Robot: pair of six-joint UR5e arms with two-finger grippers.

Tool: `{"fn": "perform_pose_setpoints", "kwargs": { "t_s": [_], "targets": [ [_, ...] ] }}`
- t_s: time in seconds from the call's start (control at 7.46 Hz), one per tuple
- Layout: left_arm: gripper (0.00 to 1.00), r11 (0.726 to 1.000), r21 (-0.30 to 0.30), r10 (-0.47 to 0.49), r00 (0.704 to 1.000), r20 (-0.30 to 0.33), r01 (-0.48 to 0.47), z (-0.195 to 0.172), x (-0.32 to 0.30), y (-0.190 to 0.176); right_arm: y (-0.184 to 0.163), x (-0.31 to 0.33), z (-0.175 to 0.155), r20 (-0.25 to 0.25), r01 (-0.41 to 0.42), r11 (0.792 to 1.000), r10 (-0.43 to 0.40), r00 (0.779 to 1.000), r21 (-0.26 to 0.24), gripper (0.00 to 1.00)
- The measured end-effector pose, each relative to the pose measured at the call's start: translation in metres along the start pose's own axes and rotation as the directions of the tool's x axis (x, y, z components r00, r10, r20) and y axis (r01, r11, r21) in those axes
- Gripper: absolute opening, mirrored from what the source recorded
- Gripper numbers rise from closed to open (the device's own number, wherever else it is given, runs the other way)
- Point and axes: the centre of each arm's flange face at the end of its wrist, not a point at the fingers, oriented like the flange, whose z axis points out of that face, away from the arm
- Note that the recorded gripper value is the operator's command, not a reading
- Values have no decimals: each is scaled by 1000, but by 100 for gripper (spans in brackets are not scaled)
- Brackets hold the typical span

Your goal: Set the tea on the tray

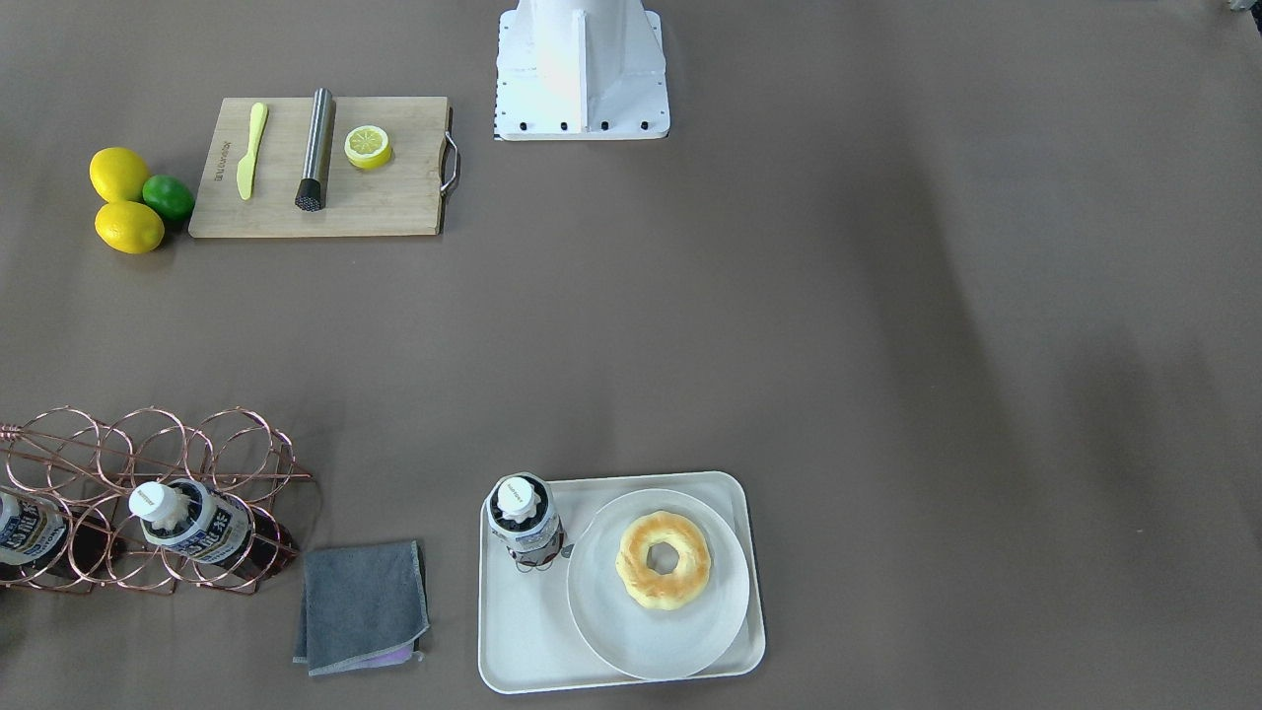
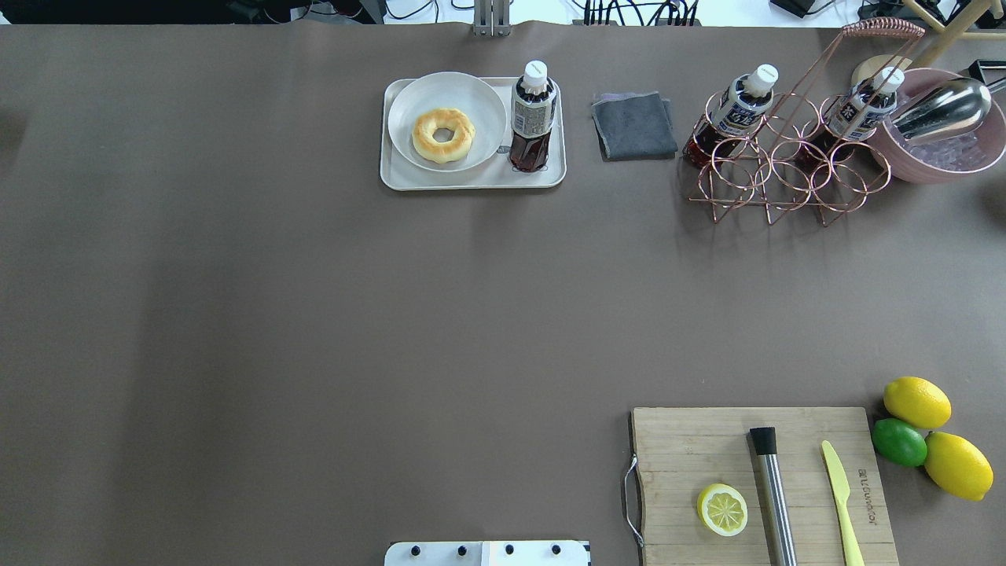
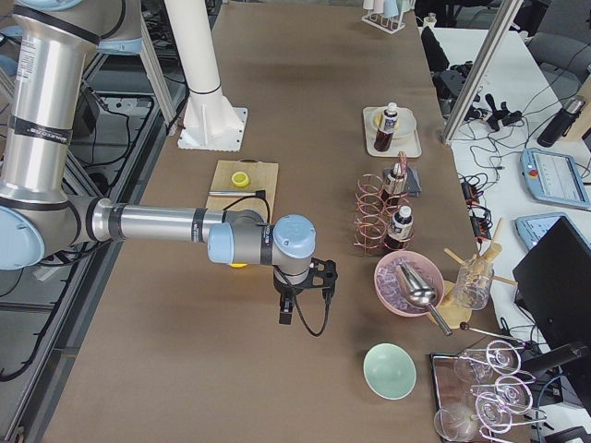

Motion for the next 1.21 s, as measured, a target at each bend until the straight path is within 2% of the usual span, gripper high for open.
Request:
{"fn": "perform_pose_setpoints", "kwargs": {
  "t_s": [1.21],
  "targets": [
    [98, 1000, -16, -19, 1000, -9, 19, 10, -8, 4, 0, -1, -1, 0, 3, 1000, -3, 1000, 2, 100]
  ]
}}
